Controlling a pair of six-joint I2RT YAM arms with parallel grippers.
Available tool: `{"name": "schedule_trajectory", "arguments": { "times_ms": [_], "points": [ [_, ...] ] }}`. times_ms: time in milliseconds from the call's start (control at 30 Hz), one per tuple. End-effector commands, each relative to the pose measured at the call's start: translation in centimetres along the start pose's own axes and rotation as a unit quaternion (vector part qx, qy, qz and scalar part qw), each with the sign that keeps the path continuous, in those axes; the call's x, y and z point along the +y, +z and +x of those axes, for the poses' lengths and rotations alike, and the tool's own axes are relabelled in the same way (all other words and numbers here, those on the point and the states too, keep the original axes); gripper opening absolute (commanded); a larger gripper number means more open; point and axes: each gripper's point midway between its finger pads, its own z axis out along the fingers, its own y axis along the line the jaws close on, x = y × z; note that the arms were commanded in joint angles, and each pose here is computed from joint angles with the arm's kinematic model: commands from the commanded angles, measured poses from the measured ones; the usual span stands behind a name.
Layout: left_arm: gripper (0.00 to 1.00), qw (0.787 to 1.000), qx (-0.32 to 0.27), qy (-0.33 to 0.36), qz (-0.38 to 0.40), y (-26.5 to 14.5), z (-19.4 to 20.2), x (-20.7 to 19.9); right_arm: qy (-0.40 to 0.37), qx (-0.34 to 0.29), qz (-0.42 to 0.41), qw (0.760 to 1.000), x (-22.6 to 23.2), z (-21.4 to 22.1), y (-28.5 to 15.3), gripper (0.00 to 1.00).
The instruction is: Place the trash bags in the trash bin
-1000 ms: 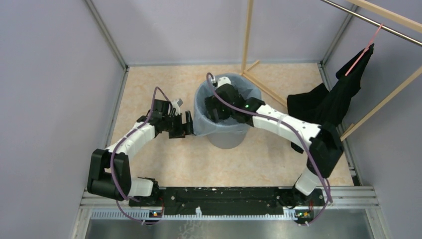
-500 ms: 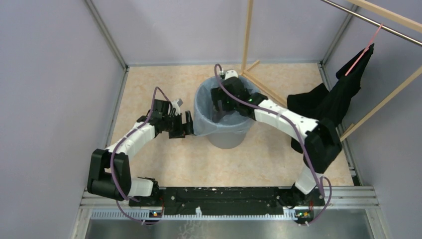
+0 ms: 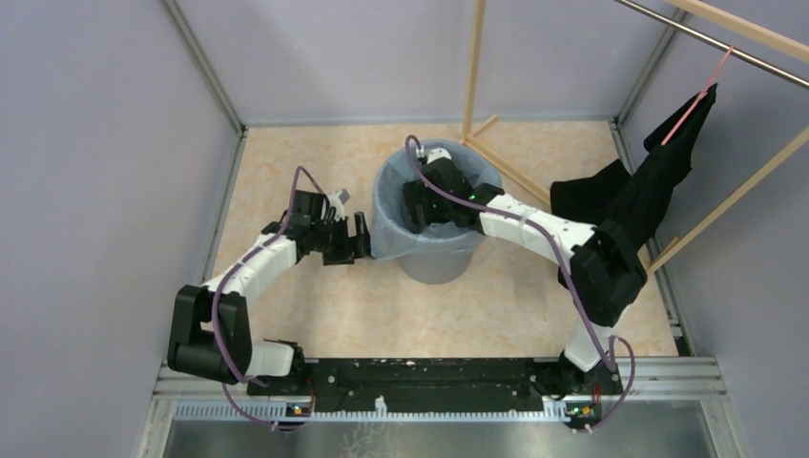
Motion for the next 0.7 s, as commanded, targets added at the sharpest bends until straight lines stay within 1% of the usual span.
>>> {"name": "schedule_trajectory", "arguments": {
  "times_ms": [0,33,100,200,267,333,400,500,667],
  "points": [
    [0.94,1.000,-0.010,0.006,0.005,0.1,-0.5,0.0,0.023,-0.120,-0.057,0.991,2.2,-7.9,-7.2,0.97],
    [0.94,1.000,-0.011,0.007,0.006,0.0,-0.6,0.0,0.025,-0.128,-0.059,0.990,2.2,-8.0,-7.6,0.98],
    [0.94,1.000,-0.014,0.008,0.005,-0.1,-0.7,-0.1,0.026,-0.125,-0.053,0.990,1.7,-7.1,-7.0,0.99],
    [0.94,1.000,-0.017,0.010,0.003,-0.2,-0.6,0.0,0.031,-0.090,-0.036,0.995,1.1,-4.5,-4.2,0.98],
    [0.94,1.000,-0.021,0.013,0.003,-0.4,-0.8,-0.1,0.029,-0.067,-0.032,0.997,1.2,-3.2,-2.5,0.95],
    [0.95,0.999,-0.030,0.020,0.002,-0.7,-1.1,-0.2,0.020,-0.053,-0.035,0.998,1.8,-2.9,-1.9,0.91],
    [0.97,0.998,-0.049,0.027,-0.008,-1.3,-1.6,-0.2,0.006,-0.068,-0.035,0.997,2.6,-4.4,-2.9,0.91],
    [0.98,0.996,-0.078,0.033,-0.031,-2.3,-2.1,0.3,-0.006,-0.107,-0.044,0.993,3.3,-8.0,-6.1,0.93],
    [0.99,0.987,-0.134,0.023,-0.084,-4.6,-3.1,1.1,-0.013,-0.194,-0.033,0.980,2.3,-13.5,-12.3,0.95]
  ]
}}
